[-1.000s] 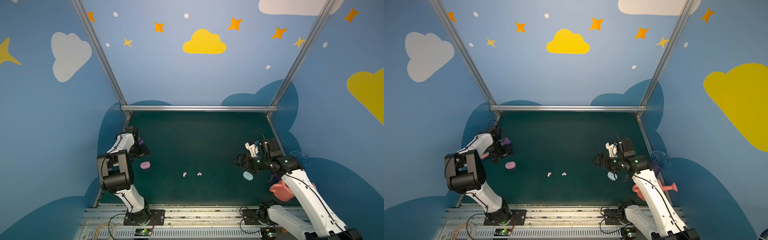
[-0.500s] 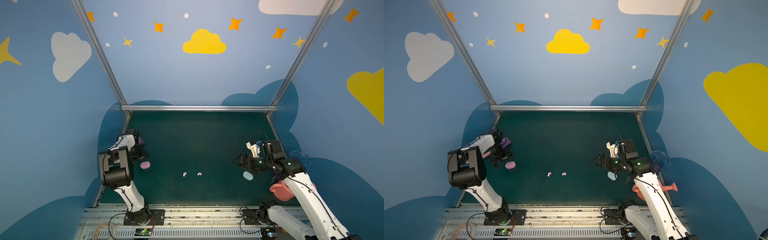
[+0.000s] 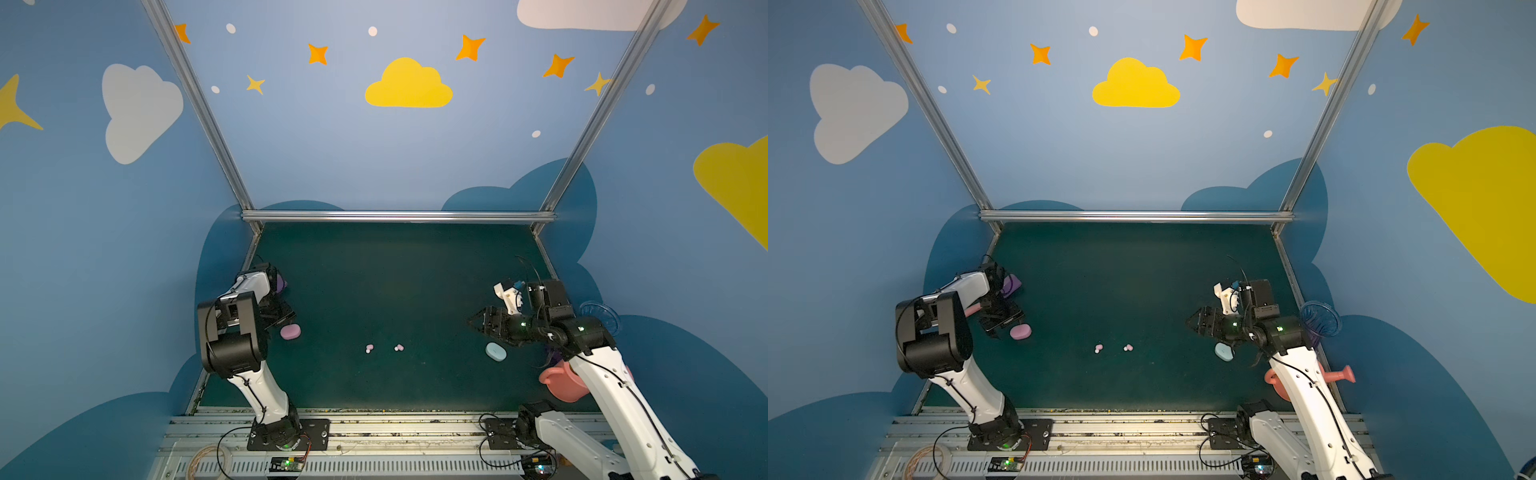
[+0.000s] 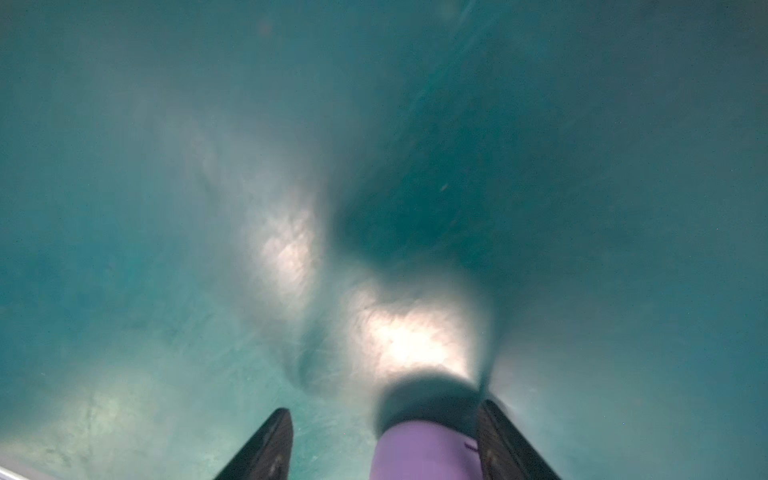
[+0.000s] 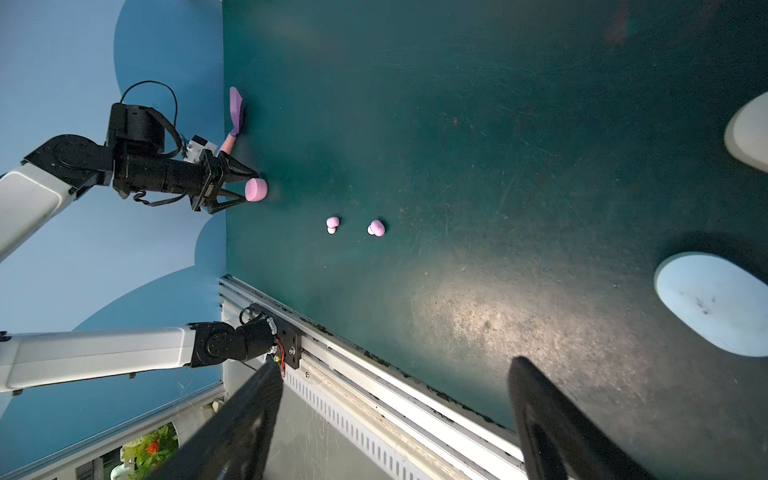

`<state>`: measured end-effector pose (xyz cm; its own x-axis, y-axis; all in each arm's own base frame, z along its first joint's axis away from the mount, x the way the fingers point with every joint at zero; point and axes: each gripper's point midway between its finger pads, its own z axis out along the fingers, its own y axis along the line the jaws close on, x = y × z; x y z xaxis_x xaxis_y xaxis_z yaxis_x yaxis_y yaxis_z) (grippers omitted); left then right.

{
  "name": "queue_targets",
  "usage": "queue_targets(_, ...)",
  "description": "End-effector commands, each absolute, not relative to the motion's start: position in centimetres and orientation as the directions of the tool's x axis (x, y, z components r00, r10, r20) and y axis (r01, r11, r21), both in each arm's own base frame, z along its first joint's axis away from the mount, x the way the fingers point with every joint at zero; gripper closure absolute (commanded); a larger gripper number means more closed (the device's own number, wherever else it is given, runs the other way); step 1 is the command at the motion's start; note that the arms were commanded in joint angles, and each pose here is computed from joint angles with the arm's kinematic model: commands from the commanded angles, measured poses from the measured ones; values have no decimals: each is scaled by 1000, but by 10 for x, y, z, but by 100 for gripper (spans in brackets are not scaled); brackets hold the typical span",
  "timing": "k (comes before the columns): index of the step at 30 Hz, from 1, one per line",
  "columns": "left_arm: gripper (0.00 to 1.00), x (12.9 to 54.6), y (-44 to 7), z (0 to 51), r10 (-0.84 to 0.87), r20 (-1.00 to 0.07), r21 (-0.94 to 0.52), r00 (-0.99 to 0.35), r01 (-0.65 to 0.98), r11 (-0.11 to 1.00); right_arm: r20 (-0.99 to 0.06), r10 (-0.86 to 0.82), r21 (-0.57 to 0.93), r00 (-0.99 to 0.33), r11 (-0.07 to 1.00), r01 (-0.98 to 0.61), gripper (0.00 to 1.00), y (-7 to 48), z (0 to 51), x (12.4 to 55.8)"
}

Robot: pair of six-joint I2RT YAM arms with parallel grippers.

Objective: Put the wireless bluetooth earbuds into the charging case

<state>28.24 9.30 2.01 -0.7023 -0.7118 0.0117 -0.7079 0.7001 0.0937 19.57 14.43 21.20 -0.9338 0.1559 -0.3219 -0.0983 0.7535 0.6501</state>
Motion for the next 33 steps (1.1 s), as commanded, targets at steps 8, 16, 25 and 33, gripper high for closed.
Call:
queue_targets(8,38,255,79,24,-723,74,79,-687,-719,691,-335,150,665,-930,737,-120,16,145,220,191)
queue_targets(16,40,241,63,22,-736,106,40,-669,-736,675,-348,158,667,-924,735,-126,16,144,224,190)
queue_targets(25,19,240,41,27,-758,95,-56,-645,-764,643,-352,167,670,-921,732,-123,16,143,225,188)
queue_targets(33,8,235,25,39,-779,94,-127,-620,-784,608,-353,170,673,-920,730,-124,16,143,228,188)
